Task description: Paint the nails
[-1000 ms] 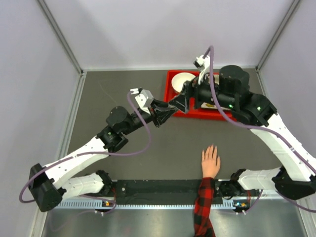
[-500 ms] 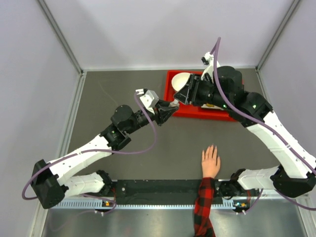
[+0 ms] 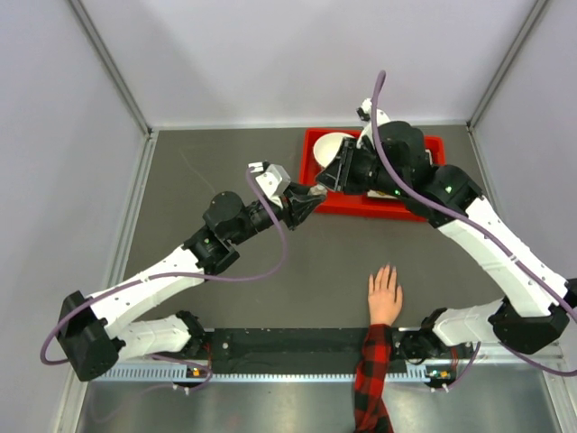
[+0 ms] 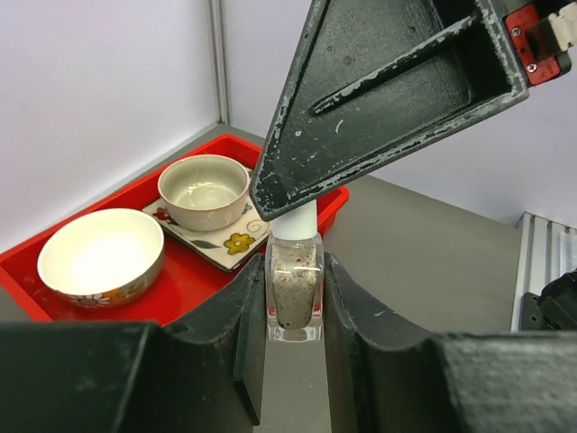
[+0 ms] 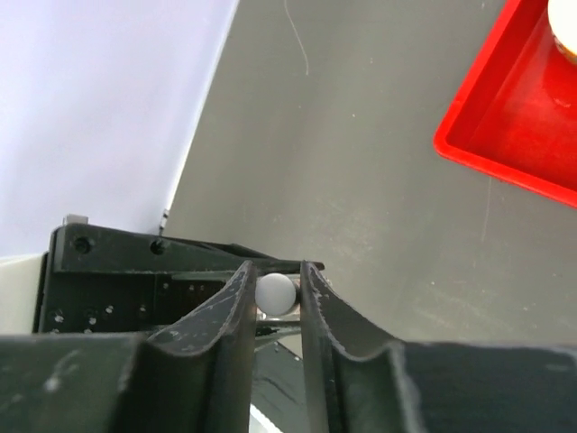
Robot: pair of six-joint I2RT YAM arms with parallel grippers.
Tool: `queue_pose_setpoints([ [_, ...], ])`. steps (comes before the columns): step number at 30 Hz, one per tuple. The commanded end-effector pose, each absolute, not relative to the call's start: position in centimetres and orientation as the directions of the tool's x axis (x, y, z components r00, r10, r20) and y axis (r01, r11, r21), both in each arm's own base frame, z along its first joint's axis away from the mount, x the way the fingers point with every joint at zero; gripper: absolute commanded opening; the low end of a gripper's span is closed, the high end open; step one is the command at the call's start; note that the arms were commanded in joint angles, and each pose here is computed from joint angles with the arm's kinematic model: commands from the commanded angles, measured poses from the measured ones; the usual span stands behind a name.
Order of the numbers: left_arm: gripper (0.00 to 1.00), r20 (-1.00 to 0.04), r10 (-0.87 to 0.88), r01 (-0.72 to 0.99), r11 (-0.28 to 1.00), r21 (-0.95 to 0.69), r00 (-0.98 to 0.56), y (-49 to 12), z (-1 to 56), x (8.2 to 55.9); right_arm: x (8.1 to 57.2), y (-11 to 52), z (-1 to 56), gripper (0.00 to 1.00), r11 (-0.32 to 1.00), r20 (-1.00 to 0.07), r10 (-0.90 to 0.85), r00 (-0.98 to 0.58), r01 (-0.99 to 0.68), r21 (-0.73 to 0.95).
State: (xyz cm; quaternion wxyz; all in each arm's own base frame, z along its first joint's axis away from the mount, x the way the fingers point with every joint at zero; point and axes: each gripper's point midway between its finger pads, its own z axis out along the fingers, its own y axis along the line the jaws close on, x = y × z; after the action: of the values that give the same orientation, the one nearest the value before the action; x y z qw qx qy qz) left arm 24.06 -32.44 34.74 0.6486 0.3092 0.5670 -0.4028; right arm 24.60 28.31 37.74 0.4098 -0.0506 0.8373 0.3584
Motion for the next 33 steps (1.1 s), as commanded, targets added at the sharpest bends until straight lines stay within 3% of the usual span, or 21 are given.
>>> queue_pose_setpoints([
  [1, 0.00, -0.963, -0.257, 0.877, 0.479, -0.048, 0.088, -32.3, 38.7, 23.9, 23.9, 28.6, 39.3, 0.15, 0.716, -0.743, 0.203, -0.638, -0.421, 0.558],
  [3, 0.00, -0.960, -0.270, 0.879, 0.473, -0.067, 0.072, -32.2, 38.8, 23.8, 23.4, 29.0, 39.7, 0.02, 0.689, -0.749, 0.187, -0.636, -0.458, 0.562],
  [8, 0.00, -0.942, -0.335, 0.918, 0.375, -0.130, 0.004, -31.5, 39.4, 22.5, 21.9, 28.4, 40.3, 0.00, 0.634, -0.860, 0.063, -0.507, -0.645, 0.427],
  [10, 0.00, -0.933, -0.359, 0.928, 0.336, -0.163, -0.034, -31.2, 39.9, 21.8, 20.6, 29.1, 41.2, 0.00, 0.535, -0.912, 0.017, -0.410, -0.767, 0.354],
  [11, 0.00, -0.934, -0.355, 0.943, 0.293, -0.159, -0.048, -31.2, 39.8, 21.1, 19.1, 28.7, 42.6, 0.00, 0.463, -0.959, -0.006, -0.284, -0.851, 0.249],
  [14, 0.00, -0.927, -0.360, 0.976, 0.146, -0.162, -0.100, -31.6, 40.4, 18.4, 13.9, 29.2, 43.6, 0.00, 0.147, -0.999, -0.026, -0.045, -0.988, 0.041],
  [18, 0.00, -0.929, -0.334, 0.987, -0.031, -0.156, -0.158, -31.7, 41.3, 15.3, 11.3, 28.7, 42.6, 0.00, -0.030, -0.992, -0.091, 0.091, -0.996, -0.088],
  [22, 0.00, -0.941, -0.295, 0.979, -0.165, -0.121, -0.166, -31.4, 41.2, 12.6, 8.6, 27.9, 41.4, 0.00, -0.253, -0.981, -0.134, 0.142, -0.962, -0.105],
  [27, 0.00, -0.946, -0.290, 0.974, -0.209, -0.085, -0.144, -31.0, 41.3, 11.5, 8.5, 28.2, 41.3, 0.00, -0.290, -0.984, -0.112, 0.140, -0.952, -0.102],
  [30, 0.00, -0.956, -0.271, 0.987, -0.143, -0.075, -0.111, -31.3, 40.9, 12.7, 10.2, 28.6, 41.8, 0.24, -0.174, -0.989, -0.114, 0.095, -0.982, -0.074],
  [31, 0.00, -0.955, -0.277, 0.991, -0.105, -0.080, -0.106, -31.4, 40.9, 13.4, 10.9, 28.7, 42.1, 0.45, -0.131, -0.991, -0.112, 0.077, -0.989, -0.062],
  [33, 0.00, -0.962, -0.263, 0.997, -0.037, -0.069, -0.077, -31.5, 40.4, 14.6, 13.4, 28.9, 42.9, 0.59, 0.052, -0.995, -0.099, -0.022, -0.999, 0.017],
])
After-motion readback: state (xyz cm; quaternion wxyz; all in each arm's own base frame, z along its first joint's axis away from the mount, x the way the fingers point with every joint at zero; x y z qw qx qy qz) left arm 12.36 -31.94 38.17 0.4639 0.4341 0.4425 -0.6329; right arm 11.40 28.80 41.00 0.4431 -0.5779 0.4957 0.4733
